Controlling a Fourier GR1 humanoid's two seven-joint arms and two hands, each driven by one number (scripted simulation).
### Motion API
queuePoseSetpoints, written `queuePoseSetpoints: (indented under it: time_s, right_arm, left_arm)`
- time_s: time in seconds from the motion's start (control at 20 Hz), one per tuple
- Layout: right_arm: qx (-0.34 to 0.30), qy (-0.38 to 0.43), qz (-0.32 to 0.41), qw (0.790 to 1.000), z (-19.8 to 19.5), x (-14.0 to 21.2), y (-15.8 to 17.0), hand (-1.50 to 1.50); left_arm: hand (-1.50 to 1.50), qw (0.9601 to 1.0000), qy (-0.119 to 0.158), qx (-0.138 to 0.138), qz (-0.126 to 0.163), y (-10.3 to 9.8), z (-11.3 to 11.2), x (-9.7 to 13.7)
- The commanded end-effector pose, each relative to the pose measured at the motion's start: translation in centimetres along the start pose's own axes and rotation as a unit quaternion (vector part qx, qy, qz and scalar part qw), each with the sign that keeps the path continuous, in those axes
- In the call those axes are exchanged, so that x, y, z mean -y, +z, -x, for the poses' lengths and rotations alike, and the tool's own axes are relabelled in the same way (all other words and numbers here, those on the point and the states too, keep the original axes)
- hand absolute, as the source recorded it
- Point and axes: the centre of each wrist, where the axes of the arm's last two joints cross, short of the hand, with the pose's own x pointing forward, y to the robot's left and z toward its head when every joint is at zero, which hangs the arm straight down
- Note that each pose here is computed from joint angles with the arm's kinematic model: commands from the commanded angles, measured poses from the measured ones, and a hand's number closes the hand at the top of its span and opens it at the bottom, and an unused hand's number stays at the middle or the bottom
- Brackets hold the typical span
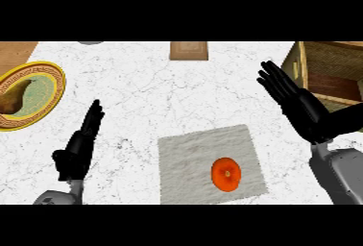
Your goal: Pick the squash from the placemat and place it in the basket
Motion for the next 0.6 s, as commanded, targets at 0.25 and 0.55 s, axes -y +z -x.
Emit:
queuePoseSetpoints:
  time_s: [0.25, 0.55]
  right_arm:
    - [0.208, -0.139, -0.132, 0.959, -3.1, -0.1, -6.0, 1.5]
    - [0.305, 0.094, -0.319, 0.892, -1.9, -12.6, -2.2, -1.5]
  left_arm:
    - [0.0, 0.9988, -0.023, -0.038, -0.019, -3.5, -3.5, -5.9]
    - [0.0, 0.9962, 0.003, -0.087, -0.007, -3.5, -2.7, -5.7]
